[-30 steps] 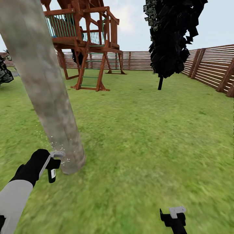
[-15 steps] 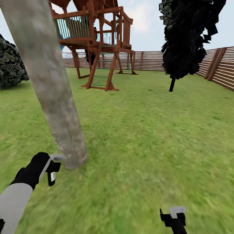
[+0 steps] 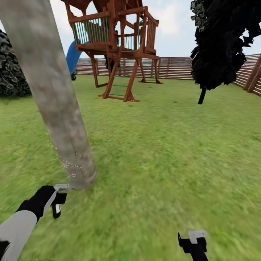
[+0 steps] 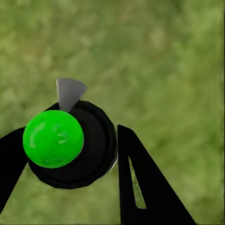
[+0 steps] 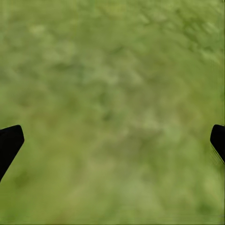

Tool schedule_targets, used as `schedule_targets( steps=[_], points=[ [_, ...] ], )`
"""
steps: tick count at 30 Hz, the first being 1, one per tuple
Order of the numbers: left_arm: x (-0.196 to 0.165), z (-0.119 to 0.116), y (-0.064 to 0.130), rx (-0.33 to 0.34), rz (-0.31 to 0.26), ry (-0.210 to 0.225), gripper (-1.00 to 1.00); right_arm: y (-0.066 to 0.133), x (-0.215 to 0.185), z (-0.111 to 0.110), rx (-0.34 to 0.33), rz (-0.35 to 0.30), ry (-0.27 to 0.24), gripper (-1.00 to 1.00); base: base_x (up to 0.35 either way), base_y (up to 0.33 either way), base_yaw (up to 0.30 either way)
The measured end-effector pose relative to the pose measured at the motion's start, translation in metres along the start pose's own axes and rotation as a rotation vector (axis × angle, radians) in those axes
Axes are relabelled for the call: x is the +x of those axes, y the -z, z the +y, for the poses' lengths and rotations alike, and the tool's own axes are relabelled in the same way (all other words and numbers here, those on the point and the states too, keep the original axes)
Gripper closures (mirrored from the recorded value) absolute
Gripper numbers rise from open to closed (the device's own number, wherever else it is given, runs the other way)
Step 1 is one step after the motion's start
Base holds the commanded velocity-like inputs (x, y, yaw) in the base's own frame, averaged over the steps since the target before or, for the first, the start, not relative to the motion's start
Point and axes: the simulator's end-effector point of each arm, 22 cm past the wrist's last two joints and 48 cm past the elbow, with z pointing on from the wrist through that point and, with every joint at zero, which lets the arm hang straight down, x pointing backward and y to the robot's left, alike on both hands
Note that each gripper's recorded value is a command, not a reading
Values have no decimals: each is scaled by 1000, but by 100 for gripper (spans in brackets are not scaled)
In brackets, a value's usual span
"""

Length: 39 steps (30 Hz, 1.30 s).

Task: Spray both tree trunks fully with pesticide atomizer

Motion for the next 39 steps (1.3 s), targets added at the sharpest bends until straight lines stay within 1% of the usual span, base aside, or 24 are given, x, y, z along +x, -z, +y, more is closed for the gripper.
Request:
schedule_targets(
  steps=[1, 3, 6, 9, 11, 25, 39],
  points=[
    [-2, -1, -1, 4, -16, 4, 100, 0, 0, 0, 0, 0, 0, -100, 146, -256, 123],
    [10, -2, -8, 8, -5, 10, 100, 0, 0, 0, 0, 1, 0, -100, 144, -256, 48],
    [14, -2, -10, 8, 3, 11, 100, 0, 0, 0, 0, 1, 0, -100, 139, -256, 9],
    [15, -6, -12, 13, -16, 7, 100, 0, 0, 0, 0, 1, 0, -100, 138, -256, 2],
    [14, -6, -12, 12, -19, 6, 100, 0, 0, 0, 0, 1, 0, -100, 136, -256, 93],
    [14, -5, -12, 10, -20, 5, 100, 0, 0, 0, 0, 0, 0, -100, 132, -256, 265],
    [14, -5, -12, 10, -20, 5, 100, 0, 1, -1, 1, 1, 1, -100, 131, -256, 9]
  ],
)
